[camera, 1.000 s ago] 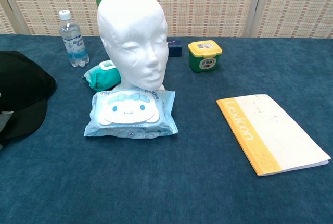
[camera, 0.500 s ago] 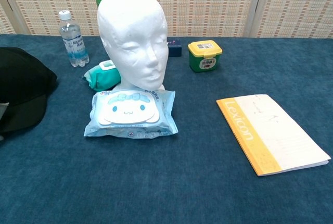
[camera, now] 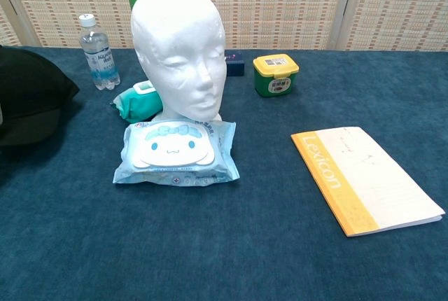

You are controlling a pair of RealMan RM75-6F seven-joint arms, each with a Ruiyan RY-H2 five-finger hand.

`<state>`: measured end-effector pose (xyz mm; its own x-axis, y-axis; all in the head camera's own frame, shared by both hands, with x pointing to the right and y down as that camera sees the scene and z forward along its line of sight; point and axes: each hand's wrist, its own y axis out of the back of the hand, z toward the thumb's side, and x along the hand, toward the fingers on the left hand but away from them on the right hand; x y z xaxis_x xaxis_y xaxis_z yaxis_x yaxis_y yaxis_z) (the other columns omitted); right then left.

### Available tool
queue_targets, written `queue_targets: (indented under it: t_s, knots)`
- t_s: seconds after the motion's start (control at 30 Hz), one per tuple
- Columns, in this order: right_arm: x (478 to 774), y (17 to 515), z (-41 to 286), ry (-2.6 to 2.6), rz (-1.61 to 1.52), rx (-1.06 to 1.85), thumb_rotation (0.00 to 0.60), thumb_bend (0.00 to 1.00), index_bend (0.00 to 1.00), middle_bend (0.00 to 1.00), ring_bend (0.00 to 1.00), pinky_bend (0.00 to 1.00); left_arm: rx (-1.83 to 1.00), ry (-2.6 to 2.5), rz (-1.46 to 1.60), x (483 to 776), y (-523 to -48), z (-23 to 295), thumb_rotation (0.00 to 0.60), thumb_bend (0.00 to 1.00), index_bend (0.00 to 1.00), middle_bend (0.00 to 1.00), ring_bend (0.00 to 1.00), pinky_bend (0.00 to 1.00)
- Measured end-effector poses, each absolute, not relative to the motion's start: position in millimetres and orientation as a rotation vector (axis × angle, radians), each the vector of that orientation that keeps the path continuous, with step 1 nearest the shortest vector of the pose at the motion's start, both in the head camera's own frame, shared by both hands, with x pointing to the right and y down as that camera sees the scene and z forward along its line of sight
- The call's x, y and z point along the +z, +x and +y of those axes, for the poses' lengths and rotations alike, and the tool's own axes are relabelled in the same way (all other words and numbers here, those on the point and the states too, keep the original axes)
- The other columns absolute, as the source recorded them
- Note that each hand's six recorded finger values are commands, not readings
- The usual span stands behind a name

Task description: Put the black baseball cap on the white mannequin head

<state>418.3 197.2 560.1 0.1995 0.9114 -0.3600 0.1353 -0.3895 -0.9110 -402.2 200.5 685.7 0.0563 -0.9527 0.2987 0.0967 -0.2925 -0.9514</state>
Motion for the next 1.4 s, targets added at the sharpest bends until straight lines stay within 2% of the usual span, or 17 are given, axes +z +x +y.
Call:
queue_targets:
  t_s: [0.1, 0.27, 0.5, 0.6, 0.9, 1.1, 1.4]
  knots:
    - [560, 418, 197, -1.699, -0.993, 1.263, 0.6, 0.05, 0.38, 0.45, 0.31, 0.32, -1.359, -1.391, 0.982, 681, -403, 199, 0.6, 0.04, 0.47, 0.29, 0.21, 0.53]
    - [560, 418, 197, -1.699, -0.994, 1.263, 0.6, 0.05, 0.38, 0.45, 0.31, 0.32, -1.286, -1.403, 1.039, 677, -404, 198, 0.6, 0.04, 0.47, 0.28, 0.19, 0.47]
    - [560, 419, 196, -1.7, -0.997, 1.265, 0.6, 0.05, 0.38, 0.45, 0.31, 0.32, -1.207, -1.412, 1.117, 673, -404, 196, 0.6, 0.22, 0.47, 0.28, 0.19, 0.45]
    - [560, 419, 196, -1.7, -0.998, 1.264, 0.6, 0.05, 0.38, 0.45, 0.31, 0.32, -1.176, -1.405, 1.152, 671, -403, 195, 0.6, 0.24, 0.47, 0.28, 0.19, 0.45]
    - [560, 419, 196, -1.699, -0.997, 1.265, 0.6, 0.05, 0.38, 0.45, 0.31, 0.32, -1.143, -1.372, 1.228, 668, -408, 192, 0.6, 0.25, 0.49, 0.29, 0.19, 0.45]
    - [560, 418, 197, -1.699, -0.996, 1.266, 0.6, 0.05, 0.38, 0.45, 0.31, 0.32, -1.146, -1.359, 1.249, 668, -411, 191, 0.6, 0.25, 0.55, 0.29, 0.19, 0.45]
    - [560, 419, 196, -1.7, -0.998, 1.265, 0.6, 0.05, 0.38, 0.45, 0.31, 0.32, -1.163, -1.346, 1.254, 669, -413, 190, 0.6, 0.26, 0.56, 0.29, 0.19, 0.45]
